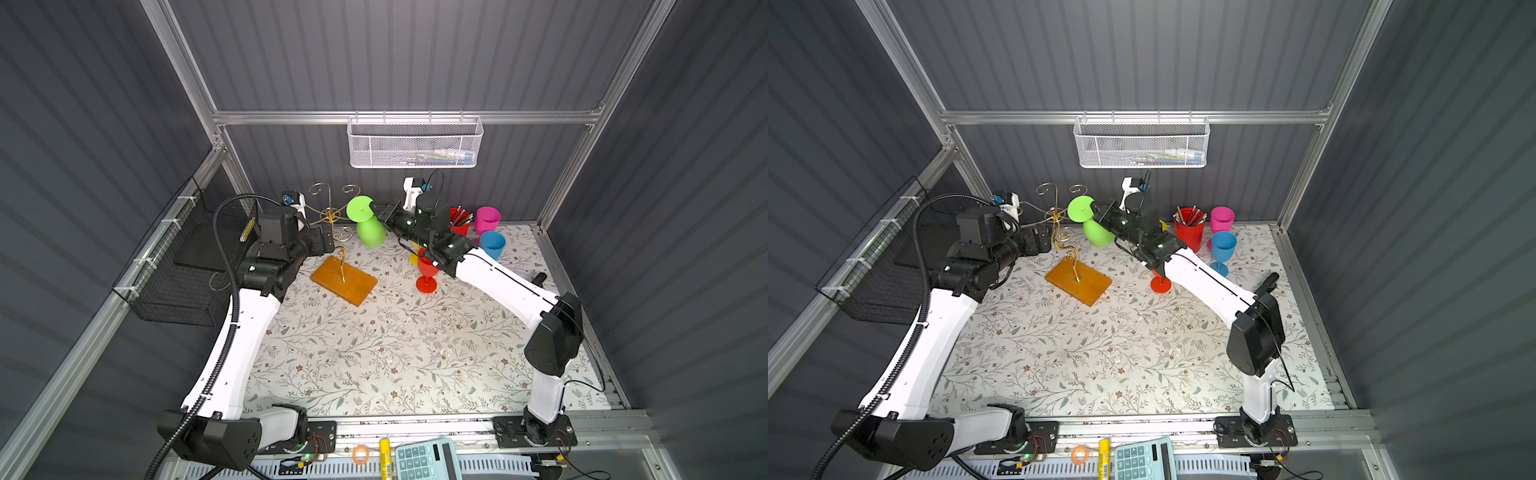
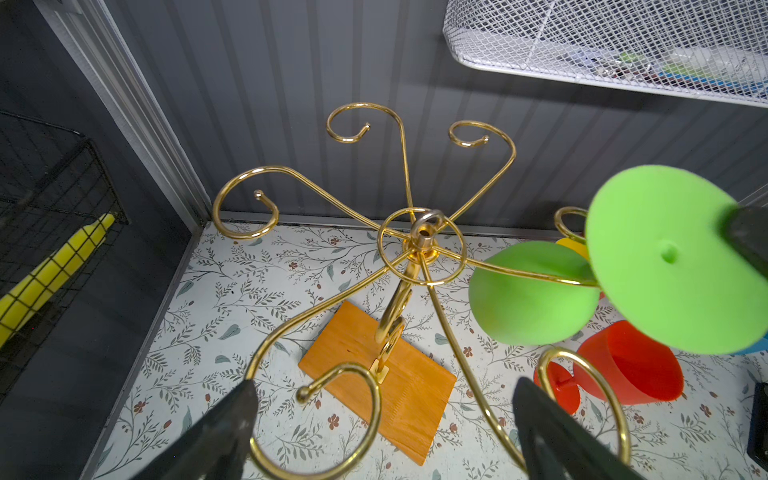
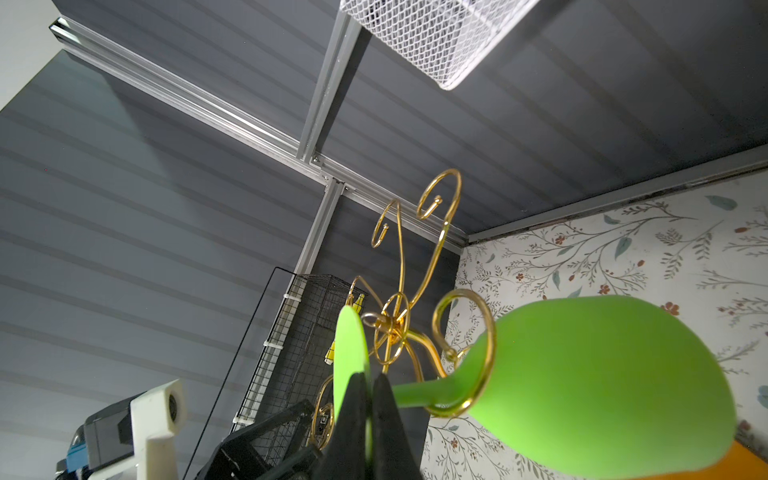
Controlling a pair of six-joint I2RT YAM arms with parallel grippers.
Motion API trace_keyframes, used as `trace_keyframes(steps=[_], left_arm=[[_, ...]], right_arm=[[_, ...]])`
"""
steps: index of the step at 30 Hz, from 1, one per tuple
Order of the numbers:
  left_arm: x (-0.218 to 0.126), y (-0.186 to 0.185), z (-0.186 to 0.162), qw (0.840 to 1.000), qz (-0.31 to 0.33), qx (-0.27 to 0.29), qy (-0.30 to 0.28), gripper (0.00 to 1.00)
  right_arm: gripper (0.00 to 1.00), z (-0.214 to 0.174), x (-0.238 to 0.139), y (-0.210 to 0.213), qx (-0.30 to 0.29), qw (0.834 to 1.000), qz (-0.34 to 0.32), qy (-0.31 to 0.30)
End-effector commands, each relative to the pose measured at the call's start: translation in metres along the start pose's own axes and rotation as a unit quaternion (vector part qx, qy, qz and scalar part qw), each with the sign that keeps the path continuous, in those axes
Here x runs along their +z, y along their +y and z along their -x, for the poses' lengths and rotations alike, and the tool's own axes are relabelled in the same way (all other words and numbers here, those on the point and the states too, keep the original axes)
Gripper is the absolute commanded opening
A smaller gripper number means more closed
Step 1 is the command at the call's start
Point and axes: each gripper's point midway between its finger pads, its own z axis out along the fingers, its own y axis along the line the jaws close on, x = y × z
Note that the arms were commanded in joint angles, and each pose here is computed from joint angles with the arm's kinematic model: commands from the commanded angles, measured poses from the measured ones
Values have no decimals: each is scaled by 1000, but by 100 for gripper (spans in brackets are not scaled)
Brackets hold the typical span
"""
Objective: Take the wine glass off the wine glass rack
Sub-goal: 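Lift the green glass up and off the rack with the right gripper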
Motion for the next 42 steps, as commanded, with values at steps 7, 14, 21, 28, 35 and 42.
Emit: trace_keyframes(steps=[7, 14, 21, 28, 35, 42], left_arm=[[-8, -4, -1, 1000, -8, 11, -3, 95], [-8, -3, -2, 1000, -6, 13, -3, 96], [-8, -4, -2, 1000, -5, 16, -3, 95], [-8, -4, -2, 1000, -3, 20, -1, 96], [-7, -5, -3, 1000, -1, 23, 0, 95], [-10, -8, -3, 1000, -1, 25, -2, 96]], right_arm=[[0, 0, 20, 11, -7, 1000, 12, 5], [0, 20, 26, 3, -7, 1000, 6, -16], [0, 34, 36, -8, -10, 999, -1, -31], [0, 49, 46, -8, -10, 999, 6, -43], [0, 63, 48, -13, -12, 998, 5, -56], [0, 86, 25, -6, -38, 996, 8, -78]])
